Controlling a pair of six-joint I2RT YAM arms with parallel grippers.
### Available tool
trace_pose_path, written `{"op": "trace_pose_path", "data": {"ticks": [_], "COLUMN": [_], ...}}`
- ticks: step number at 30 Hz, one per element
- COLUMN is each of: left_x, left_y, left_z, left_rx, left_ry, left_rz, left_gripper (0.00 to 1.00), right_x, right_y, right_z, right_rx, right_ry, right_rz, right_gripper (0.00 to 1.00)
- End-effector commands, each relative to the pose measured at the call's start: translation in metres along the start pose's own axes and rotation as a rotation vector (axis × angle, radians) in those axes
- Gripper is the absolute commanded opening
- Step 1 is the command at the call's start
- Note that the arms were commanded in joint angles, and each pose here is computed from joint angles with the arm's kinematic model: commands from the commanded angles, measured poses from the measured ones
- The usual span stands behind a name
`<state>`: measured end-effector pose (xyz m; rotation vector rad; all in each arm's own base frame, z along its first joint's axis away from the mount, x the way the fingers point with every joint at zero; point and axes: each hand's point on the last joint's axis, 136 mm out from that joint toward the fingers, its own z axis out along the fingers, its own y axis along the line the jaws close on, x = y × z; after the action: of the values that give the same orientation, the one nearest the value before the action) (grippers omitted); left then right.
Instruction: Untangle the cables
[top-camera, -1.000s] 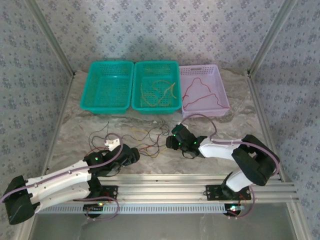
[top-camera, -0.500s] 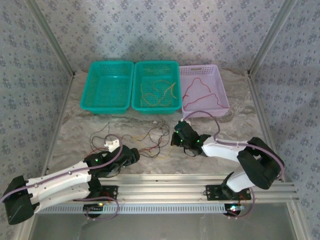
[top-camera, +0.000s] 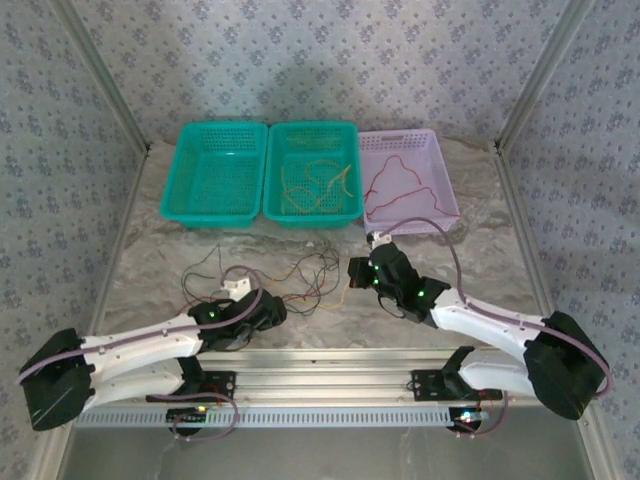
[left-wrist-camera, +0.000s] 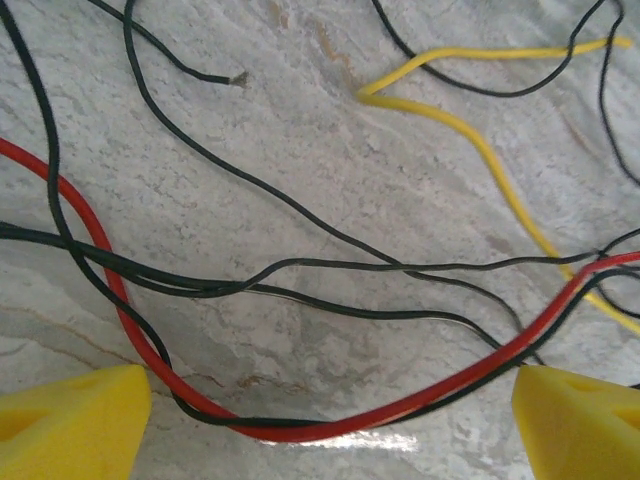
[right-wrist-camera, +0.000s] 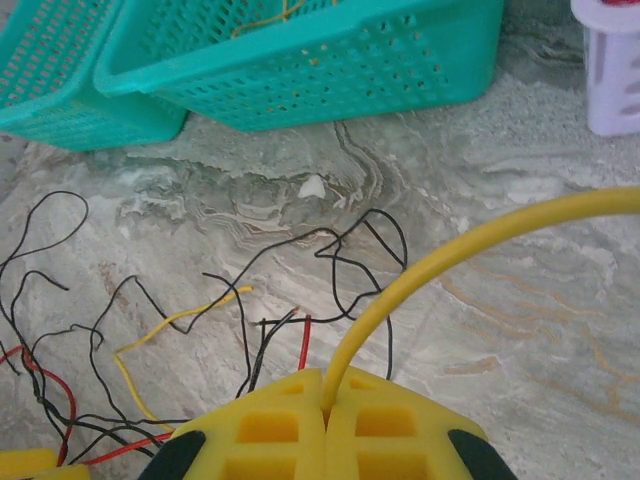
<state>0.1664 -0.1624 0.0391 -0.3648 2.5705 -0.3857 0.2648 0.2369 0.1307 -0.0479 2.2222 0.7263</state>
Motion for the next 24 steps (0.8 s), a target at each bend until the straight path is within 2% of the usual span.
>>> {"op": "trace_pose_path", "data": {"ticks": [1, 3, 9, 12, 16, 24], "left_x": [-0.005, -0.006, -0.010, -0.013, -0.013, -0.016], "left_y": [-0.015, -0.014, -0.009, -0.010, -0.012, -0.010], "left_z": [-0.002, -0.001, 0.001, 0.001, 0.003, -0.002], "left_rx": [0.020, 0.008, -0.022, -0.029, -0.025, -0.013], "left_ry": [-0.013, -0.018, -0.047, -0.059, -0.060, -0.079], "left_rz": [0.039, 0.053, 0.078, 0.091, 0.095, 0.088], "left_gripper": [0.81, 0.72, 0.61, 0.50, 0.41, 0.15], "right_x": [-0.007, -0.008, -0.013, -0.016, -0.019, -0.029], "right_y": [0.006, 0.008, 0.024, 0.029, 0.033, 0.036], "right_z": [-0.004, -0.006, -0.012, -0.015, -0.019, -0.033], "right_rx": [-0.037, -0.051, -0.125, -0.146, -0.165, -0.171], "right_ry": [-0.022, -0.025, -0.023, -0.028, -0.032, -0.059], "right_rz": [-0.033, -0.032, -0.063, -0.074, -0.081, -0.110], "right_gripper": [0.00, 0.00, 0.00, 0.00, 0.00, 0.00]}}
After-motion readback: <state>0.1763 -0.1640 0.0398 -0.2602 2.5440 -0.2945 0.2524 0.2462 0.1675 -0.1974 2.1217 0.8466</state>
